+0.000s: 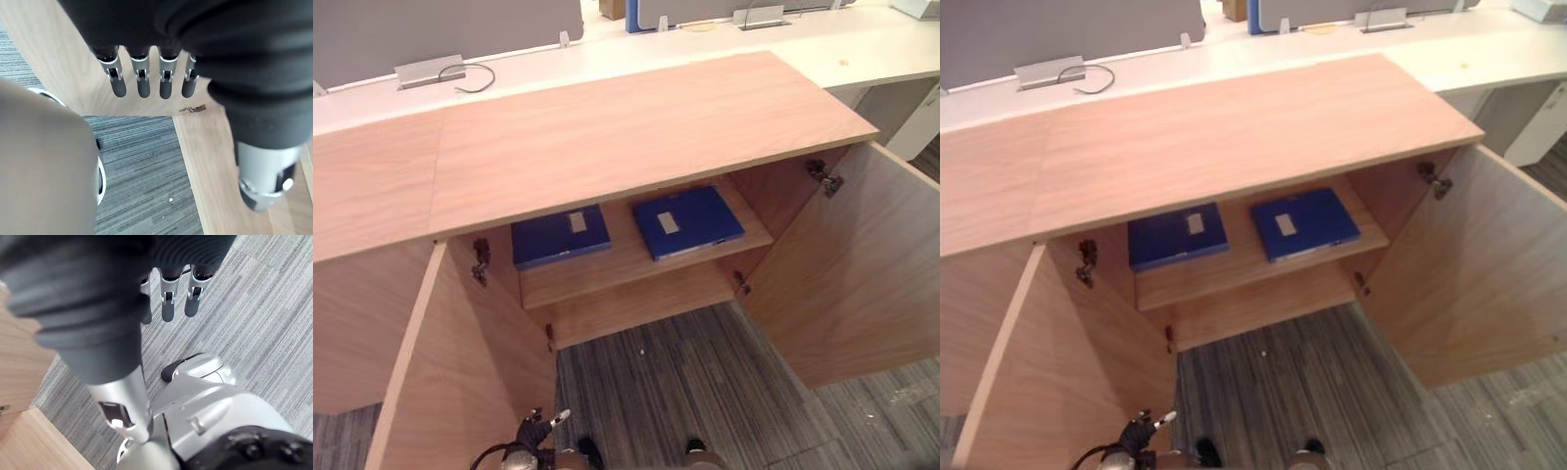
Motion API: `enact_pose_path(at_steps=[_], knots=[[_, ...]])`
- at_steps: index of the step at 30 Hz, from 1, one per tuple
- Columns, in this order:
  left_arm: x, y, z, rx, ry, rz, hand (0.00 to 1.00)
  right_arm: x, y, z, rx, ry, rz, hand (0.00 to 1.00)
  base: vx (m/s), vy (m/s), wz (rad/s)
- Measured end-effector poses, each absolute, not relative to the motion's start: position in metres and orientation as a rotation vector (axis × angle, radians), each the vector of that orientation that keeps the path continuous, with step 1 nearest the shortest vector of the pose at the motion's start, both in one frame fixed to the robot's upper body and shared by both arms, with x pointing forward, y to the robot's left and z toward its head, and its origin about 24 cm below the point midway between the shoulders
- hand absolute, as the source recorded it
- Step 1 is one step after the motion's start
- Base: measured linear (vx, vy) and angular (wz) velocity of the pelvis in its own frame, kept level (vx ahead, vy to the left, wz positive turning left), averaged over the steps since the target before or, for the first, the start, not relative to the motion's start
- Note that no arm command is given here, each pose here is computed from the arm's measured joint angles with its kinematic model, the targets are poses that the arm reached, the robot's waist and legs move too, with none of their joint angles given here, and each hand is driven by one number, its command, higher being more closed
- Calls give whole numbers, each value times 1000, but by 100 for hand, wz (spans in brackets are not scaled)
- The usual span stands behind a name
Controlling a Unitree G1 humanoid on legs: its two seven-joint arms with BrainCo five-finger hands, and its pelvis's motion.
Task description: Walk over to the cabinet, pick up the folder, carry it to the office cabinet, place the folder inside the office cabinet, then close the office cabinet door
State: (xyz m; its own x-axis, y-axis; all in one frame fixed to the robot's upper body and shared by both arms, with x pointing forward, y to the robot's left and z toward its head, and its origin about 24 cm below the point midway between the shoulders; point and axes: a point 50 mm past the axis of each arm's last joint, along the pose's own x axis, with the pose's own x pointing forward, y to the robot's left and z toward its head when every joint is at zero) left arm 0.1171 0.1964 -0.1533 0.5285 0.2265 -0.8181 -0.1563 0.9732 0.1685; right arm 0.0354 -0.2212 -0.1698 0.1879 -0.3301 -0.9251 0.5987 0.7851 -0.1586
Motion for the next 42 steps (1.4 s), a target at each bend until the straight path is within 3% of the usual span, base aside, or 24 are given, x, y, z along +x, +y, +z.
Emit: enact_pose_path(at_steps=[9,14,18,21,25,34,39,42], knots=[[127,188,-152,84,979,213,0,79,-228,-158,160,1081,-573,0,223,34,-19],[138,166,-149,44,930,172,0,127,-225,-139,100,923,-495,0,139,-192,14],[144,173,-143,80,879,169,0,184,-218,-94,-60,632,-359,0,-64,-99,39],[139,185,-144,112,886,184,0,206,-218,-72,-161,516,-317,0,-100,-44,32],[140,194,-140,146,866,187,0,226,-228,-38,-322,365,-299,0,-88,8,19],[160,198,-125,159,749,167,0,302,-247,102,-756,-174,-340,0,-76,50,10],[173,201,-117,166,691,168,0,323,-248,152,-910,-330,-372,0,-51,55,10],[179,203,-113,172,665,166,0,336,-261,161,-964,-298,-402,0,-54,56,10]])
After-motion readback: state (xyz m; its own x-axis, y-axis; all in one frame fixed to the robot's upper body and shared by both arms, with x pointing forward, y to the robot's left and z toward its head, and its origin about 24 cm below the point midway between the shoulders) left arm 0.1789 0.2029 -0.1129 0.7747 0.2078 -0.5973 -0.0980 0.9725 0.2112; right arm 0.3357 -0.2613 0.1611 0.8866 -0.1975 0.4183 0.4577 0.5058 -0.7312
